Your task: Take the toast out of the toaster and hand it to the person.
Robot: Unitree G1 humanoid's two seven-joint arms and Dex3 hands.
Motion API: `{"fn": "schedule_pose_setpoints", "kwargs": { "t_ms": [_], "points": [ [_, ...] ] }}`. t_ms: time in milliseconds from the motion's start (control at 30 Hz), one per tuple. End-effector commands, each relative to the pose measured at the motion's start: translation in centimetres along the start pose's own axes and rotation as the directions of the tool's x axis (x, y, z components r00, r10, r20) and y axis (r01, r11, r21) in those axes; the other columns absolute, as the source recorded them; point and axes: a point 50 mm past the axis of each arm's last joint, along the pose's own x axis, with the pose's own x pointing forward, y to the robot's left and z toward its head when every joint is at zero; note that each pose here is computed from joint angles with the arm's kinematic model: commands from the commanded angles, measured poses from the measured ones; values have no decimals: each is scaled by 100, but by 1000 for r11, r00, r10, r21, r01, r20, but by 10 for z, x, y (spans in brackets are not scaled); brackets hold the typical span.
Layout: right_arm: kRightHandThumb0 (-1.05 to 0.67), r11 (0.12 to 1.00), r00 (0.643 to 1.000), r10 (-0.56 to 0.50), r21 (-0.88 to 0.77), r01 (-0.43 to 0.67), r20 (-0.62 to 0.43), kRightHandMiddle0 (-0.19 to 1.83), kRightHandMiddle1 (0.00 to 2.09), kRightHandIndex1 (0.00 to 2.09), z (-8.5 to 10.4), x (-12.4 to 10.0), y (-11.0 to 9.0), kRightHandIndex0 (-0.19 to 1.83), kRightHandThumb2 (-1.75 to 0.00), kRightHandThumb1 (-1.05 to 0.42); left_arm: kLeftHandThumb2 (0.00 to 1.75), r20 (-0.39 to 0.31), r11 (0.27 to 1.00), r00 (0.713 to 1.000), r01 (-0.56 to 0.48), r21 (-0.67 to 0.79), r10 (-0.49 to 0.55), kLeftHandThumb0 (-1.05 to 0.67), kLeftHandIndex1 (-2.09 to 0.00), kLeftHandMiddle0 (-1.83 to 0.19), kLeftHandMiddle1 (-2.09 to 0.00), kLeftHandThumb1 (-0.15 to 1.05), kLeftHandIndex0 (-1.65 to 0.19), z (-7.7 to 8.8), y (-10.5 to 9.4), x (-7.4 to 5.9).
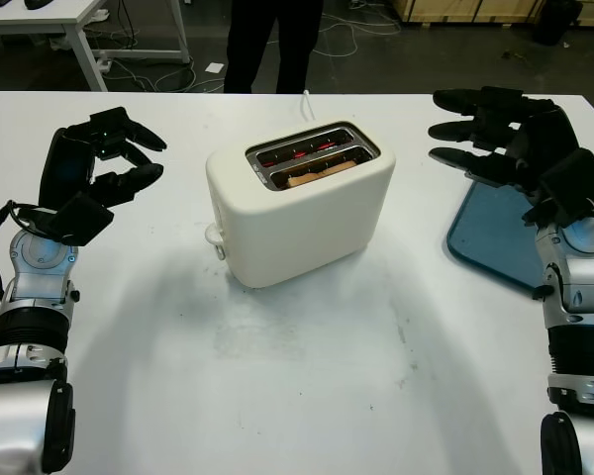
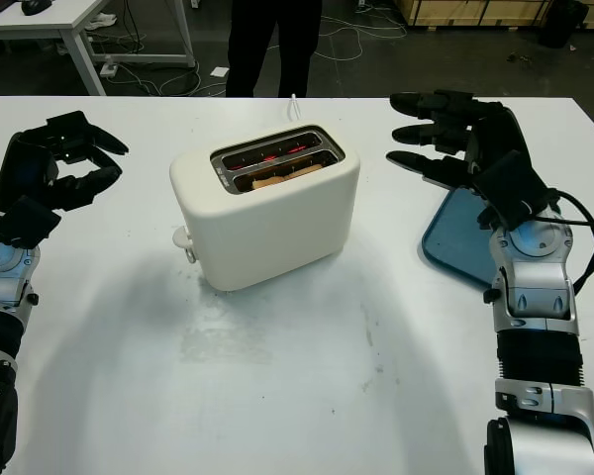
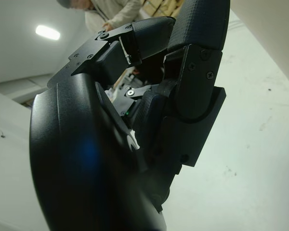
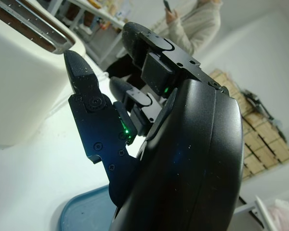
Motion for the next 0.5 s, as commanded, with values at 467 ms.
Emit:
{"fn": "schedule_pose_setpoints", "kwargs": {
  "t_ms": [467],
  "points": [
    [-28,1000,1000,-4,4,3,18,91,1,33,2,-1,-1,84,0,-76,26,6,1000,1000,-5,3,5,-105,-103,-82,-116,92,-75,0,1,-1]
  ]
}}
